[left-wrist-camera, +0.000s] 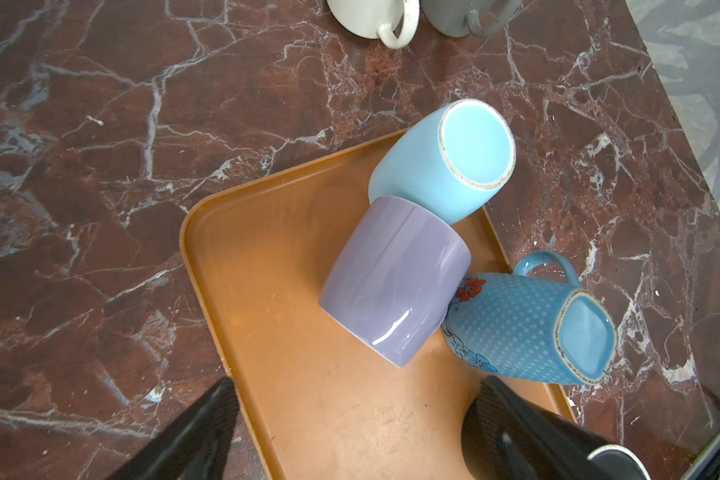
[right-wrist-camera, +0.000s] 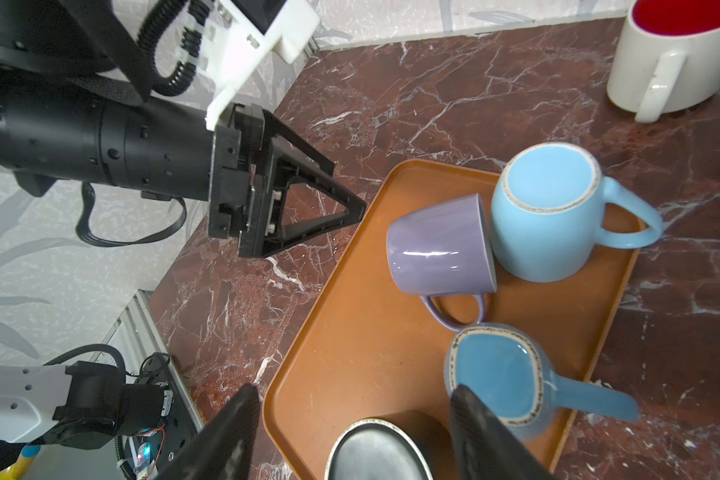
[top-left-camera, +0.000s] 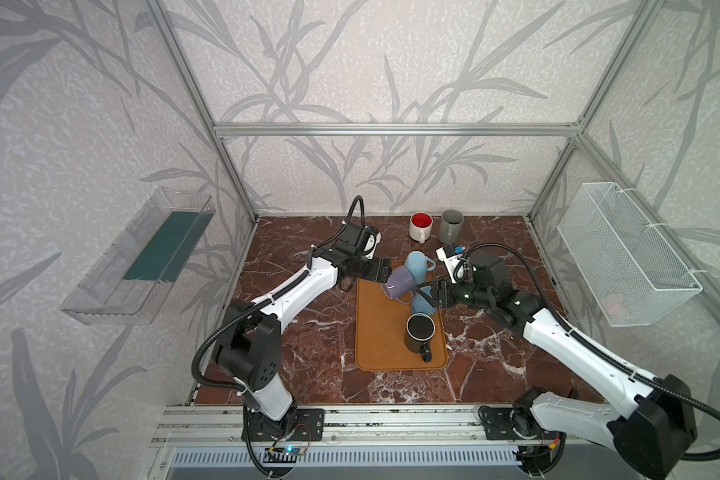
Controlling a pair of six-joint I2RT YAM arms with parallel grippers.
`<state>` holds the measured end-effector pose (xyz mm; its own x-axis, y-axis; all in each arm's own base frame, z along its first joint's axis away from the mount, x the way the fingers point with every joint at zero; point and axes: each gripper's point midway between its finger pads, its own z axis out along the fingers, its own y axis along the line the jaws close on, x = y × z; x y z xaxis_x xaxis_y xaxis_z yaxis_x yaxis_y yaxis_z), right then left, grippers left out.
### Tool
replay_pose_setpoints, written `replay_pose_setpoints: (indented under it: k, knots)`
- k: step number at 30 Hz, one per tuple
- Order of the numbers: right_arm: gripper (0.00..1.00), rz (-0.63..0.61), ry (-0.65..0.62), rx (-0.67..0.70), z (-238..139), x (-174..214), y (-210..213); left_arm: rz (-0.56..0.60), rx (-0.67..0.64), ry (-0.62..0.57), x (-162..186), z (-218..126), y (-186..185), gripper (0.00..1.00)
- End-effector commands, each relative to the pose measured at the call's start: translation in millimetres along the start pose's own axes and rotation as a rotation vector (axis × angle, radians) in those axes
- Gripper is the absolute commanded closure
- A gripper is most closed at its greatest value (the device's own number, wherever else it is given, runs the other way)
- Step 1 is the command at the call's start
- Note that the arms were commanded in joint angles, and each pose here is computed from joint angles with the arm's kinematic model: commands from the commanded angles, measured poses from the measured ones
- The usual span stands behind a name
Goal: Turn the mug right side up
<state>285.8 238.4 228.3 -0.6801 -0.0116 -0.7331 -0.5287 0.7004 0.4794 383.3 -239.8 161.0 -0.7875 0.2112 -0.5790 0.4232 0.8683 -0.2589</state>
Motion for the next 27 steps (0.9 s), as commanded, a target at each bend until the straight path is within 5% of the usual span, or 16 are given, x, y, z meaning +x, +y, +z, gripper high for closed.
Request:
replay_pose_setpoints:
  k: [1,12,27]
  knots:
    - [0.27,-0.012,-0.017,0.000,-13.5,-3.8,-0.8,0.154,0.040,0.048,3.4,0.8,-9.4,0.01]
    - [0.27,-0.001,-0.032,0.025,-29.1,-6.2,-10.7,0.402,0.201,0.242,15.9,19.0,-31.1,0.01]
    - [0.27,-0.001,-0.029,0.045,-33.6,-4.8,-16.0,0.465,0.220,0.363,17.1,58.4,-35.5,0.01]
